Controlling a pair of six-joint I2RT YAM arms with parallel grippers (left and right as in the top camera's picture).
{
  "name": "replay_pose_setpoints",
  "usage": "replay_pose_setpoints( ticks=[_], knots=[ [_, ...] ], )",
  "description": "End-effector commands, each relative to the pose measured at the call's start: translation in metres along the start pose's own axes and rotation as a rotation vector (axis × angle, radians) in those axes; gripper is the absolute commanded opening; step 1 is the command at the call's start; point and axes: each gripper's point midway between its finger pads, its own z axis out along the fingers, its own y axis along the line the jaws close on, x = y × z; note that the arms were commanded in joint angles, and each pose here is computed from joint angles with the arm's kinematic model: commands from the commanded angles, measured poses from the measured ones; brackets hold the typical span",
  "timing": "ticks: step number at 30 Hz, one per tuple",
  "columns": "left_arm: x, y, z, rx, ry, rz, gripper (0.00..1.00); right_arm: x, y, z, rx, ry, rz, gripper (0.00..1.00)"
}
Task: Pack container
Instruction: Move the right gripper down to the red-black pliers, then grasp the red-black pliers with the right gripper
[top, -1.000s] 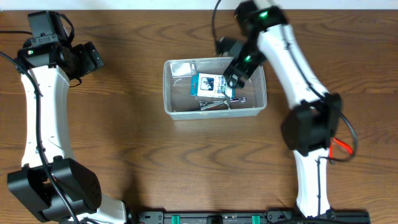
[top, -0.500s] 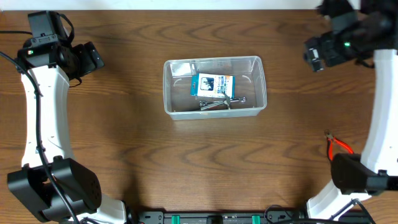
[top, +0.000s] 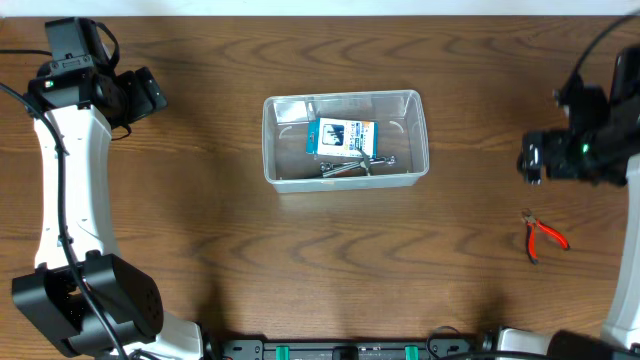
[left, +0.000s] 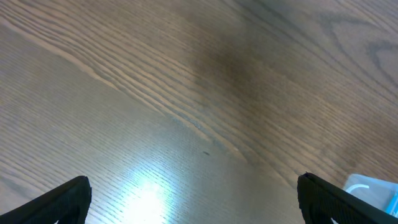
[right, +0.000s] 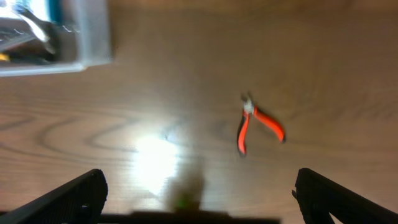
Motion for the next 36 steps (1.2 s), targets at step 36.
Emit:
replay_pose_setpoints(
  ticks=[36],
  knots=[
    [-0.001, 0.002, 0.001, -0.01, 0.001, -0.012, 0.98, 0.1, -0.052, 0.214, 0.09, 0.106, 0.208, 0.99]
  ],
)
